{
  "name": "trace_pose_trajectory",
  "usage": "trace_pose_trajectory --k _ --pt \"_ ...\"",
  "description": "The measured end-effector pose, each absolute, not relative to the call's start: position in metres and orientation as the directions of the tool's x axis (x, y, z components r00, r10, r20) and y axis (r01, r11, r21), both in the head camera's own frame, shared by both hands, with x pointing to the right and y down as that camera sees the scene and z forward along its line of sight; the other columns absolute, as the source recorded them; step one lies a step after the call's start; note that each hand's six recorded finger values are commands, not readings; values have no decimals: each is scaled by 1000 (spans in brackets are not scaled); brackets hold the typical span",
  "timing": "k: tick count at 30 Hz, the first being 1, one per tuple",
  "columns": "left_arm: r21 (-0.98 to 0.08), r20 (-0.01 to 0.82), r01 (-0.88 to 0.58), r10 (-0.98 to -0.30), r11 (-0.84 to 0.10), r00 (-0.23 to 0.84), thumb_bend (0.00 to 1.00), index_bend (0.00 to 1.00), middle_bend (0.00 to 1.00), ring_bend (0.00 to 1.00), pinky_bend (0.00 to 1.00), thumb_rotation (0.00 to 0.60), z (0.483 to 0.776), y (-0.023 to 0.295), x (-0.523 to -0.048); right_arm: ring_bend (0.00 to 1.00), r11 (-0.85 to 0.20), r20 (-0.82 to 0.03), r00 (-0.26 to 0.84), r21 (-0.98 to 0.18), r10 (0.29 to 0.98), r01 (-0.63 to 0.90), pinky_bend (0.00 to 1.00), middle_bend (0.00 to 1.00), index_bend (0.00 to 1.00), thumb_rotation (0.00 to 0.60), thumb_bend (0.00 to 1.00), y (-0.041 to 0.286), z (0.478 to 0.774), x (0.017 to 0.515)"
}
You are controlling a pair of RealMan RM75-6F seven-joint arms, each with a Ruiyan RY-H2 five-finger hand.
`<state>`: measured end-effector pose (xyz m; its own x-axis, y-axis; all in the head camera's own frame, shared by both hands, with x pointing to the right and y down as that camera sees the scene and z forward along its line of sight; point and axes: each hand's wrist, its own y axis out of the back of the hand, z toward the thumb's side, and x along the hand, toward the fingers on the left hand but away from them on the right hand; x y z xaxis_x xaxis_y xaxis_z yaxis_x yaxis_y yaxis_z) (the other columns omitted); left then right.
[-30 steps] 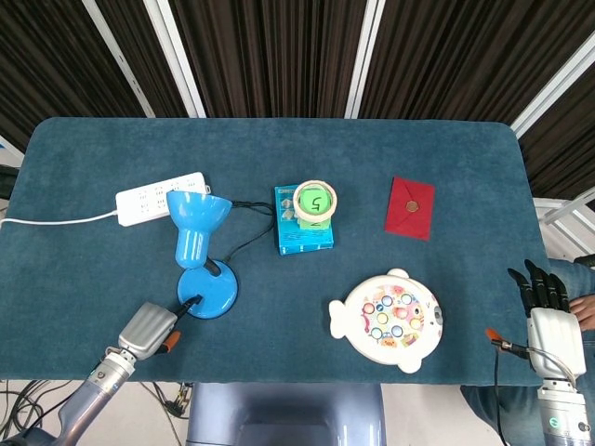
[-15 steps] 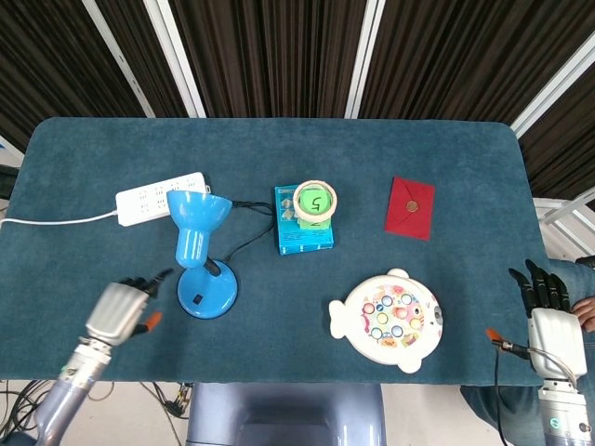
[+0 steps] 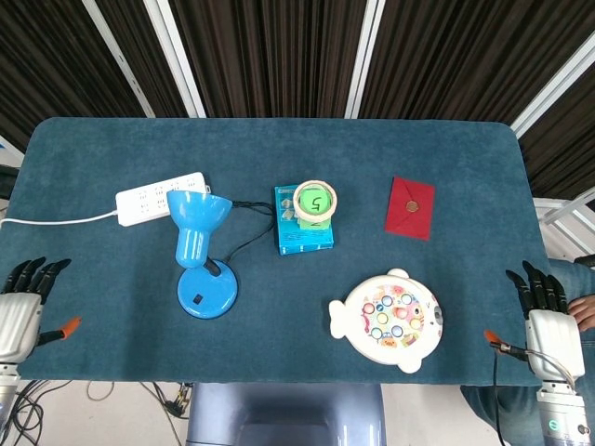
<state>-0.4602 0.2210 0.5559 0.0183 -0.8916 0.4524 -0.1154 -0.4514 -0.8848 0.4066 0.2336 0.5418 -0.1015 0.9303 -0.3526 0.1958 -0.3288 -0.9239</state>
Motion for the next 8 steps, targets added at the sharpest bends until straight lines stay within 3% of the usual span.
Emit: trace_pose_trajectory --k 8 --pt "-882 459 -111 -888 -457 8 154 134 176 63 91 600 561 222 -471 9 -336 -359 -98 -922 928 193 0 10 140 600 140 235 543 405"
